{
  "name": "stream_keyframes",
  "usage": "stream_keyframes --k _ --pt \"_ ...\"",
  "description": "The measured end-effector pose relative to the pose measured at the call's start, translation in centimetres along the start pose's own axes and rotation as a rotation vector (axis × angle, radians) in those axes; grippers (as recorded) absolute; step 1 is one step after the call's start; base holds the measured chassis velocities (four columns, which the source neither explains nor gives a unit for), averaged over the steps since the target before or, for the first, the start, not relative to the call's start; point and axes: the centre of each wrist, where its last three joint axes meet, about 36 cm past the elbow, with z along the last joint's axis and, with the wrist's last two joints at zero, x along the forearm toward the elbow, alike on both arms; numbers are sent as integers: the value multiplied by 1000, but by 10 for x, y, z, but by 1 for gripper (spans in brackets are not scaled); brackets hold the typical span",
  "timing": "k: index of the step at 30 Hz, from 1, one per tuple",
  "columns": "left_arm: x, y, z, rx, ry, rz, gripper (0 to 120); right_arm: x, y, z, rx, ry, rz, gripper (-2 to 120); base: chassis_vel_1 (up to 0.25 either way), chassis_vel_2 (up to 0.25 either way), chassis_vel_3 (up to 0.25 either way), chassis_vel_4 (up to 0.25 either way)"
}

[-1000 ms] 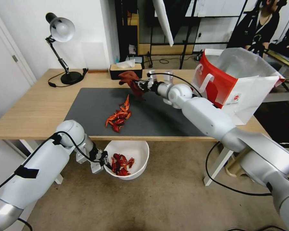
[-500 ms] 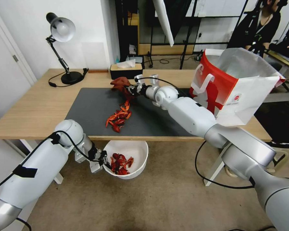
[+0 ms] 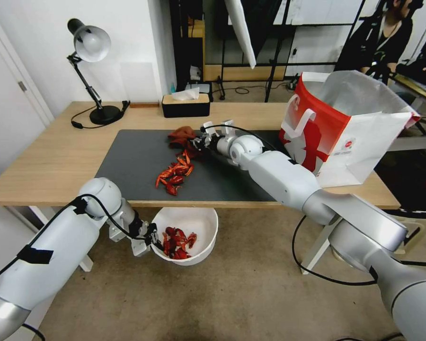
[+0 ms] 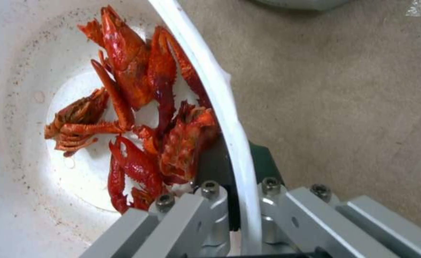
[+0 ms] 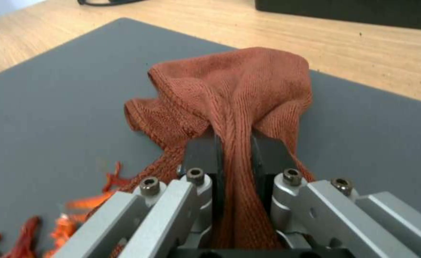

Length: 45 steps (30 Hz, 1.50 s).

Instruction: Sweep shrimp from table into container with towel, then put container into takeout bag.

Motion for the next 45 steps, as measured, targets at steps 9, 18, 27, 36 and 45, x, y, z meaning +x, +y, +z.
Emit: stream_keyframes --k 9,18,27,36,45 --pt "11 -14 9 36 16 6 0 5 -3 6 3 16 -2 10 0 0 0 0" --pt "19 -27 11 60 20 7 0 11 0 14 6 37 -26 10 0 0 0 0" --pt "22 -32 9 64 19 4 0 18 5 16 19 53 -53 10 0 0 0 0" --pt "22 -32 8 62 16 1 0 27 16 21 35 71 -92 10 0 0 0 0" --pt "26 -31 9 59 23 -2 0 31 34 21 51 84 -138 10 0 0 0 0"
